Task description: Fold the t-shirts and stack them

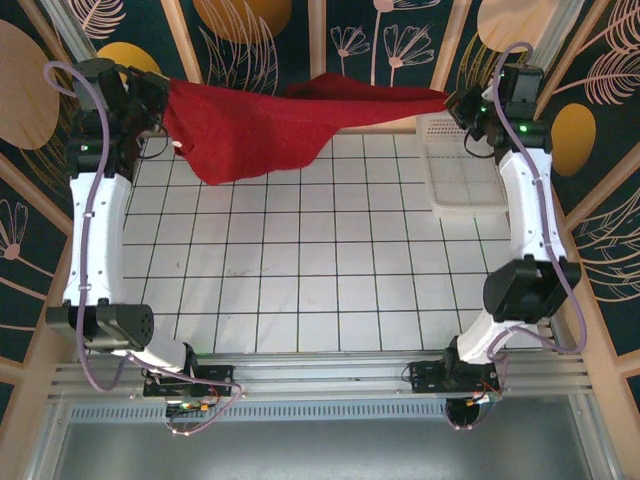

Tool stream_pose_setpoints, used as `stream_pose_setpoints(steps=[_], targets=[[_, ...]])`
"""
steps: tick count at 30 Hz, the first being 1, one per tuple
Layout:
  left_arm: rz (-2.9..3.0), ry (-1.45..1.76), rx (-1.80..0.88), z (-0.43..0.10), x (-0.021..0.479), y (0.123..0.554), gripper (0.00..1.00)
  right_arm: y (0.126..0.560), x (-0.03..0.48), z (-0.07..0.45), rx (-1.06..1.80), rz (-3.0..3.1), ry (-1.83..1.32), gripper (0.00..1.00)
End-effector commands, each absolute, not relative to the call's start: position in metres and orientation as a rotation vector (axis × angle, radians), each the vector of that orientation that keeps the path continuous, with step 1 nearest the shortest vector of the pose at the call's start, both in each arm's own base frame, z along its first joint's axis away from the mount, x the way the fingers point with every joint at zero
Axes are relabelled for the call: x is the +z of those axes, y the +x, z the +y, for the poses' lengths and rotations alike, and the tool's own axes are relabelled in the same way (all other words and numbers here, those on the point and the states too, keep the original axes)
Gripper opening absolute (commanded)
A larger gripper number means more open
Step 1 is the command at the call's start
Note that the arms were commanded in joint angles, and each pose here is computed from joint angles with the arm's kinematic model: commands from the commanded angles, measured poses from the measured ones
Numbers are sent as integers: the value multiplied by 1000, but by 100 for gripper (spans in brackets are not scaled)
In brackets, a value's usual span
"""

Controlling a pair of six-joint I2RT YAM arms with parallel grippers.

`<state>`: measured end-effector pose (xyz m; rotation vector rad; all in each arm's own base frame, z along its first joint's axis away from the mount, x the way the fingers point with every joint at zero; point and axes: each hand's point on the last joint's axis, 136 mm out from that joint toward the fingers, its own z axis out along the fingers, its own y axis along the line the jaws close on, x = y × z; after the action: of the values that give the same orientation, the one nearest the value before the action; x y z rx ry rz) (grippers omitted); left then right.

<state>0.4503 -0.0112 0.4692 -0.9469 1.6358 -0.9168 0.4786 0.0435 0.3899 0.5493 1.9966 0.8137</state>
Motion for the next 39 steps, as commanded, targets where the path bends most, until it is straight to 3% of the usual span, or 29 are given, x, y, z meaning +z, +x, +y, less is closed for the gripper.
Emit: stream_pose_setpoints(steps=[1, 8, 14, 18, 25, 29, 34, 39], targets=[[1514, -881, -978, -10, 508, 418, 0, 431, 443, 45, 797, 1838, 432, 0], [1326, -761, -1043, -11, 563, 363, 0, 349, 519, 53, 862, 1504, 259, 0], [1270, -725, -1057, -11, 598, 358, 0, 352, 544, 57, 923, 1445, 250, 0], [1311, -773, -1022, -6, 594, 383, 0, 374, 546, 58, 951, 1447, 273, 0], [1574, -860, -1046, -17, 502, 485, 0, 455, 512, 88, 1017, 1551, 253, 0], [1612, -846, -1010, -6, 482, 529, 0, 493, 511, 95, 1024, 1564, 231, 0], [1487, -752, -1048, 9, 536, 538, 0, 518, 533, 92, 987, 1542, 203, 0], [1331, -637, -1087, 19, 597, 510, 0, 512, 570, 76, 938, 1487, 188, 0]])
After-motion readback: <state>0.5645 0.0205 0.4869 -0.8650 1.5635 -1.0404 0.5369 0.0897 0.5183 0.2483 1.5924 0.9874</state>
